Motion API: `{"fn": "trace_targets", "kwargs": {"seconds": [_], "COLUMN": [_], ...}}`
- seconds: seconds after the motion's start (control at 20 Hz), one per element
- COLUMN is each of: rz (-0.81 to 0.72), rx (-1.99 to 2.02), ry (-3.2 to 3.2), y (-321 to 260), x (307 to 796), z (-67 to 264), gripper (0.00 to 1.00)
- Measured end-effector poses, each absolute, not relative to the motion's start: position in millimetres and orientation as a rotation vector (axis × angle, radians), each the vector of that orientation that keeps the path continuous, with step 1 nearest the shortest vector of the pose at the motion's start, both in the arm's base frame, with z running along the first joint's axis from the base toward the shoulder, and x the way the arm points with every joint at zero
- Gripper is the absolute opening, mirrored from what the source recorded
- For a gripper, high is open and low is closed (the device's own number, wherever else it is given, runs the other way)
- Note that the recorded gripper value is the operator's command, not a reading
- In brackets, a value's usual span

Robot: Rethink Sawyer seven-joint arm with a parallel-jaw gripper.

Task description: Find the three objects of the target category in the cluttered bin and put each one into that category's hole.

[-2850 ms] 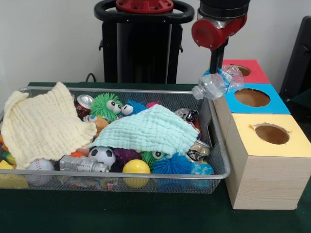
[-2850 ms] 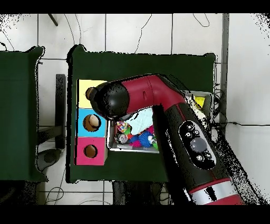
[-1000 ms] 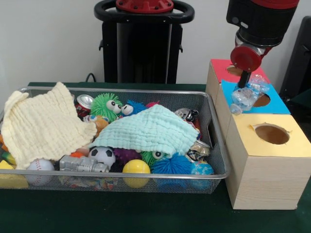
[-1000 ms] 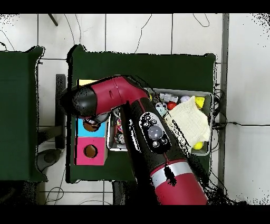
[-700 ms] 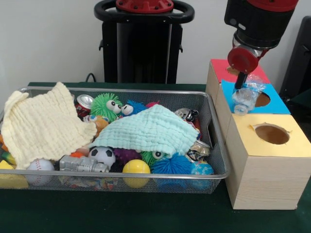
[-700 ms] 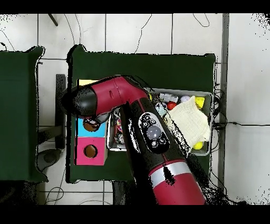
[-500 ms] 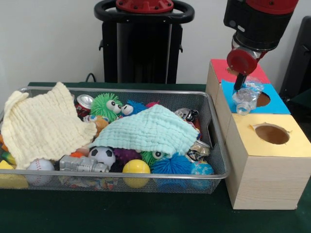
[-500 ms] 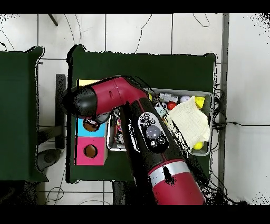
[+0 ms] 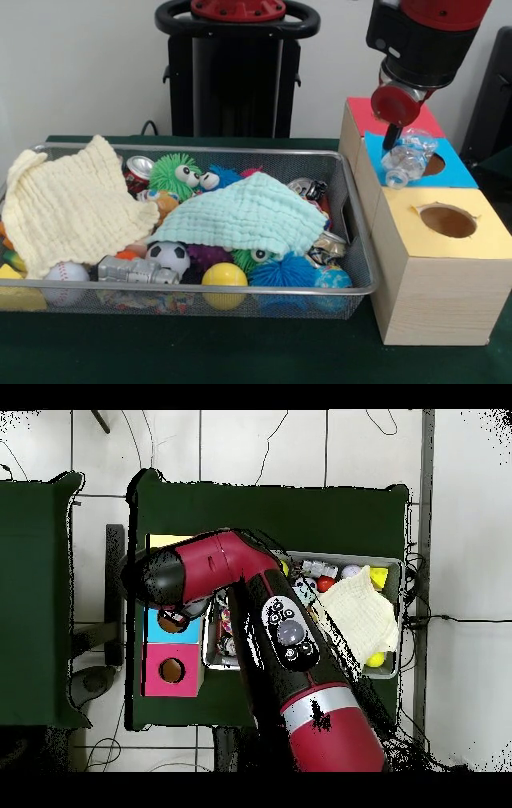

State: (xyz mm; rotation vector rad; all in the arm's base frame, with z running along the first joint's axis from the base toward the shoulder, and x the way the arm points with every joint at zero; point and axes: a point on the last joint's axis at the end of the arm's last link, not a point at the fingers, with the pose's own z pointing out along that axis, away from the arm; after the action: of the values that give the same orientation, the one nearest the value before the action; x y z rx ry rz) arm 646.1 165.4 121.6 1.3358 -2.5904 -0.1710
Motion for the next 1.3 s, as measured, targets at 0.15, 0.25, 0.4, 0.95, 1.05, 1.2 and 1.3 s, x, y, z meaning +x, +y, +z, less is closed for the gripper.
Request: {"fn": "trace_targets", "kwargs": {"seconds": [0.15, 0.25, 0.4, 0.95, 1.05, 1.2, 1.3], "rz": [-0.172, -0.174, -0.182, -0.225, -0.233, -0.245, -0.254], "rx": [1.332, 1.33, 1.319, 1.26, 1.253, 1.247, 1.242], "ry": [-2.58, -2.572, -2.552, -2.477, -2.477, -2.484, -2.489], "y": [165, 166, 166, 165, 166, 167, 167], "x": [645, 644, 641, 632, 633, 634, 635], "z": [122, 122, 124, 138, 142, 145, 147], "gripper": [0.0, 0.0, 0.0, 0.0, 0.0, 0.0, 0.0]}}
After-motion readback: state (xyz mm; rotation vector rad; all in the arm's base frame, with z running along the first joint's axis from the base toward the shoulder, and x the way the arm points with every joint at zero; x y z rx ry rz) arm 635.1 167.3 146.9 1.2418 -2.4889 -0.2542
